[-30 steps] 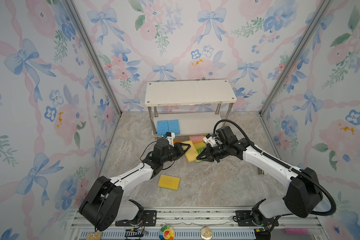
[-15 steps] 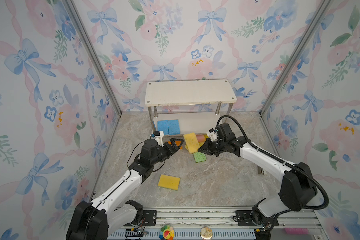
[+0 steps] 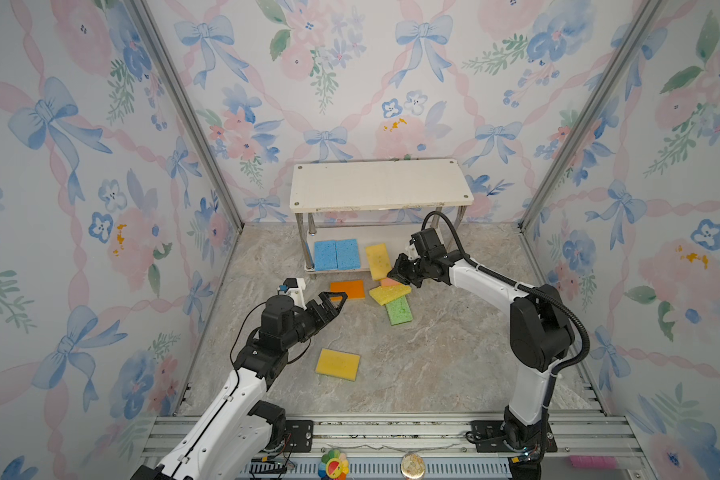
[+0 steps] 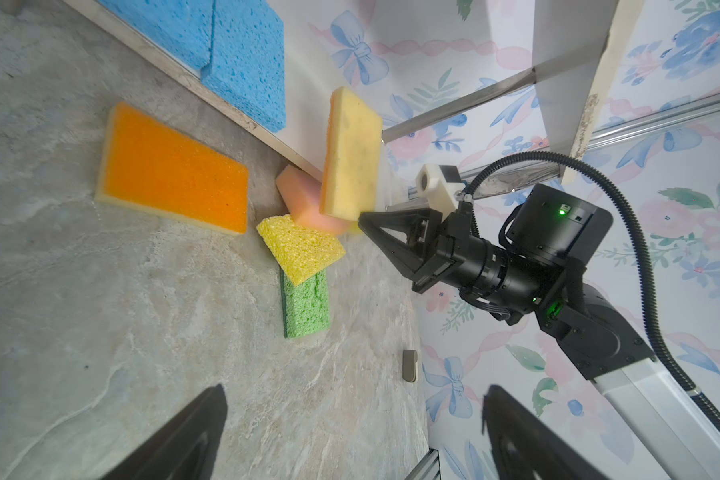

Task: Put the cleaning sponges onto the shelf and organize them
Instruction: 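Stand the yellow scrub sponge upright beside the blue sponges on the lower shelf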

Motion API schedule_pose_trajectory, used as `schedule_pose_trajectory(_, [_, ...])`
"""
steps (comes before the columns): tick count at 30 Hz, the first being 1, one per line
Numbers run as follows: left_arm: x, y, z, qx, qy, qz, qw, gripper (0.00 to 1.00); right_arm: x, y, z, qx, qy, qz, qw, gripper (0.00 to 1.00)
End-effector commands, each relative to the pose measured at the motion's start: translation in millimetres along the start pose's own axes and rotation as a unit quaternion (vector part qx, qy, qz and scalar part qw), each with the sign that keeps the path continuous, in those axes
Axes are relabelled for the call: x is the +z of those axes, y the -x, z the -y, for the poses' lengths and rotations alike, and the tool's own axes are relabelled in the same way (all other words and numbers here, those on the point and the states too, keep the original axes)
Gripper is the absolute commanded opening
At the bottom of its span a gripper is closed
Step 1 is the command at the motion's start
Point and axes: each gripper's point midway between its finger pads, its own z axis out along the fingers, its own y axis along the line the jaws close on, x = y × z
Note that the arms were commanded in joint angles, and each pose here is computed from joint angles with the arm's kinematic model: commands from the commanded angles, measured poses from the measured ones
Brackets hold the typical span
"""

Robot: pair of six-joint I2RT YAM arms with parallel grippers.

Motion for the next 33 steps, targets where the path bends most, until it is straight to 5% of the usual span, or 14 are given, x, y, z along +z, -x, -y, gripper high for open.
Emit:
schedule_pose_trajectory(1, [-5.9, -2.9, -0.6, 0.012, 0.004, -0.012, 1.0, 0.98, 5.4, 24.0, -7.3, 0.001, 0.01, 0.026, 1.0, 0.0])
schedule_pose_trajectory(27, [-9.2, 1.3, -7.7, 0.003, 0.007, -0.021, 1.0, 0.98, 56.3, 49.4, -14.3, 0.018, 0.026, 0.008, 0.999, 0.0])
schedule_pose_trajectory(31, [-9.1, 1.5, -8.2, 0.002, 0.007, -0.022, 1.0, 0.98, 61.0, 49.7, -12.3, 0.028, 0.032, 0.012, 0.999, 0.06])
schedule_pose_trajectory(33, [-8.9, 1.3, -9.0, 0.001, 0.007, -0.023, 1.0, 0.98, 62.2, 50.1, -13.3, 0.03, 0.037, 0.015, 0.999, 0.21])
